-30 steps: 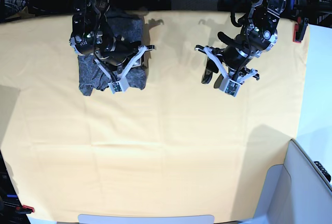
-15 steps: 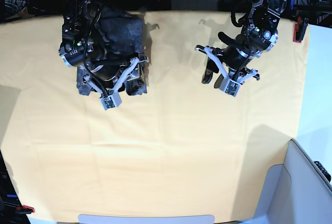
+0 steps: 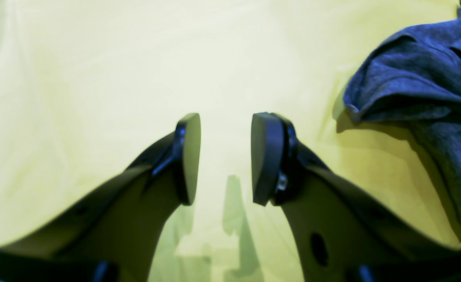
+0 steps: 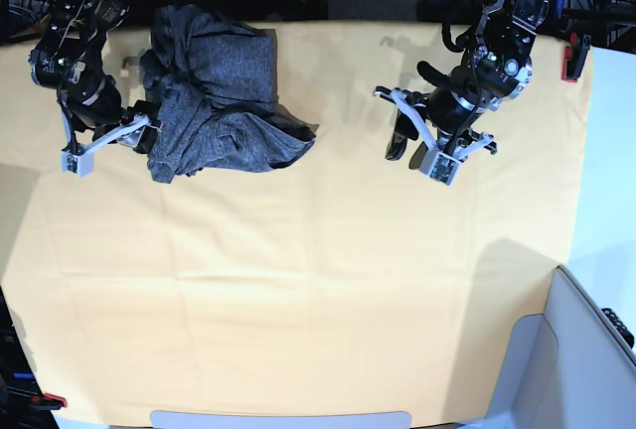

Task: Fold the T-shirt properly
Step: 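Lift the right gripper off and regrasp the stack's edge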

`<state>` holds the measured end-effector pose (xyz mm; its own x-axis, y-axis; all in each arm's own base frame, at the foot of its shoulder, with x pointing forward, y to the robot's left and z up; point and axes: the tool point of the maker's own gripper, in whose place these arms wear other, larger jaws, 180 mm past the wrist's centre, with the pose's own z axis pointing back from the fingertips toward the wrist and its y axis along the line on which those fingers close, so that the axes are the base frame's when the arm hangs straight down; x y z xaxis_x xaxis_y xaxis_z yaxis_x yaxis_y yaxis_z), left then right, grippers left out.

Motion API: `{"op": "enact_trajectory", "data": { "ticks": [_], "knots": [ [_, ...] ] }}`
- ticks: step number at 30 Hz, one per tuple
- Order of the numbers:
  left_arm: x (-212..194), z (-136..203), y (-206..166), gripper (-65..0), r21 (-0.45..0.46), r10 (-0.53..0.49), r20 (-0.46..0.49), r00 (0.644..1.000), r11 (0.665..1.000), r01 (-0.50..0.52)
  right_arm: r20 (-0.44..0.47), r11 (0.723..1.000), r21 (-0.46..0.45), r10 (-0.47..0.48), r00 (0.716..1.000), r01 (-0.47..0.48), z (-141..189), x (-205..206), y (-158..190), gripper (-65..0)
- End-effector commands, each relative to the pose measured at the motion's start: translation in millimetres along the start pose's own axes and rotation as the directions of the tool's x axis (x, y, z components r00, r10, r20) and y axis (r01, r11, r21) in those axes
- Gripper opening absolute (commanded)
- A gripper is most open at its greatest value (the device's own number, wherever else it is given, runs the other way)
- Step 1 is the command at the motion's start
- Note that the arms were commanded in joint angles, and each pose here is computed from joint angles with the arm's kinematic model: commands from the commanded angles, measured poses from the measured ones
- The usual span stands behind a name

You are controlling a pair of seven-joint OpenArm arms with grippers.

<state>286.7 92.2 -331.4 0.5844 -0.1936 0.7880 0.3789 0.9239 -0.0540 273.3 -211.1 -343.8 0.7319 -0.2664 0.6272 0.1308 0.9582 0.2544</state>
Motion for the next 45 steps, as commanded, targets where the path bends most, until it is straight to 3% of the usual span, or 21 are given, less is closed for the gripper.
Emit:
{"op": "enact_trajectory", "data": {
  "ticks": [1,5,13,22,27,34,45],
  "knots": [
    [12,3,1,-43.9,0.0,-0.011,0.042,0.999,1.0,0.011,0.052,0.999,0.04,0.002,0.999,-0.004,0,14,10,-40.6],
    [12,3,0,-43.9,-0.002,-0.012,0.041,0.999,1.0,0.012,-0.01,0.997,0.056,-0.061,0.998,0.061,-15,-6,11,-65.0],
    [11,3,0,-43.9,-0.001,-0.011,0.038,0.999,1.0,0.011,-0.044,0.993,0.074,-0.086,0.995,0.09,-22,-19,18,-64.1],
    [10,2,0,-43.9,-0.002,-0.009,0.038,0.999,1.0,0.009,0.052,0.996,0.086,0.023,0.998,-0.028,12,-2,39,-64.3],
    [10,2,0,-43.9,-0.001,-0.009,0.036,0.999,1.0,0.009,0.038,0.994,0.094,0.045,0.998,-0.049,12,-6,43,-64.3],
    [10,2,1,-43.9,0.001,-0.008,0.037,0.999,1.0,0.008,-0.014,0.963,0.211,0.176,0.984,-0.169,5,-25,89,-64.3],
    [11,2,3,-43.9,0.005,-0.007,0.038,0.999,1.0,0.007,-0.052,0.917,0.322,0.265,0.963,-0.235,4,-49,131,-64.3]
  ]
}}
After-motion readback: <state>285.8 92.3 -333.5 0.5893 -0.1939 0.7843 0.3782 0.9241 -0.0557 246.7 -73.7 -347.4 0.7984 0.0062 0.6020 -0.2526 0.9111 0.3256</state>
